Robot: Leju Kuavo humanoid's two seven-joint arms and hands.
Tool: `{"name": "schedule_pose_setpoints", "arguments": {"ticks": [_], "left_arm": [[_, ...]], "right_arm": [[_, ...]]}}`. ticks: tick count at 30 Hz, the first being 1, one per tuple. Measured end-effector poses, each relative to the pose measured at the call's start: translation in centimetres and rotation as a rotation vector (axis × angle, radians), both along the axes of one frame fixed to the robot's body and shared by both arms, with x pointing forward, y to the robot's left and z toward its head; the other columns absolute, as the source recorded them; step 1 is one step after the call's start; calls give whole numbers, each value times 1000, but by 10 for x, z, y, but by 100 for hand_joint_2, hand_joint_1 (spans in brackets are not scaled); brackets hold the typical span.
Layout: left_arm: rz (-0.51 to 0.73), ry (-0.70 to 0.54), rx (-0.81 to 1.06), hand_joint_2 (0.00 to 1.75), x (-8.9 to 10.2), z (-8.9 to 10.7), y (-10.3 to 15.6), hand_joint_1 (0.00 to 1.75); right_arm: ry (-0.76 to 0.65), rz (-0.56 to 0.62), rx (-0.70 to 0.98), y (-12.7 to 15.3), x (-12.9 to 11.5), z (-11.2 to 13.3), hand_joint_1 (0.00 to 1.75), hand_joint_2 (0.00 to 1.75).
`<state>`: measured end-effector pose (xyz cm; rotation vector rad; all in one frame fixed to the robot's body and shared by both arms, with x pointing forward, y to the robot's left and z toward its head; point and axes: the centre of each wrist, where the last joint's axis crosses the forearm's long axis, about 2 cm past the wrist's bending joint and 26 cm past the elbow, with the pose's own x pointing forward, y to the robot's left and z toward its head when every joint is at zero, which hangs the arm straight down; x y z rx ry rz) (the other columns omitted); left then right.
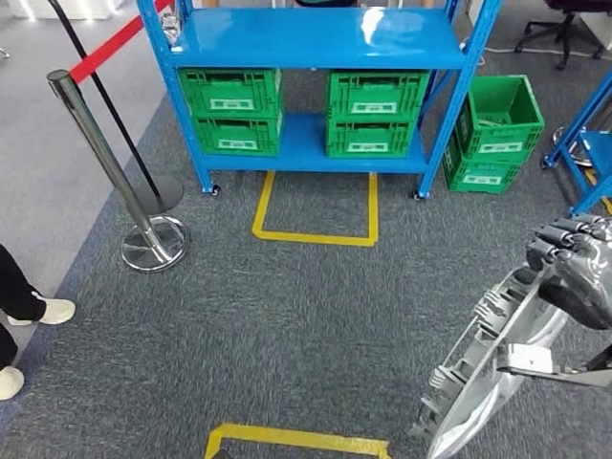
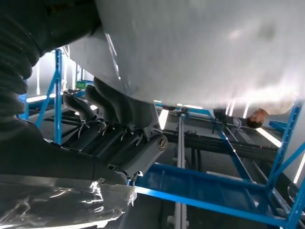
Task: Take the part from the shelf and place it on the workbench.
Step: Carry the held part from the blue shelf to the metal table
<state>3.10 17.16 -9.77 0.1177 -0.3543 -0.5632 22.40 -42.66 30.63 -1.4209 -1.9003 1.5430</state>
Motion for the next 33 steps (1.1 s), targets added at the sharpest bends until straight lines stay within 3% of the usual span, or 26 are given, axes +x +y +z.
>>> {"name": "schedule_pose_setpoints", "arguments": {"ticks": [17,33], "left_arm": [[19,17,-9,0,0,-1,5,0],[13,31,-13,0,-1,-2,9,0]], "right_arm": [[-136,1,-30,13,10,3,175,175],[-140,22,-19,22,18,-2,175,175]]}}
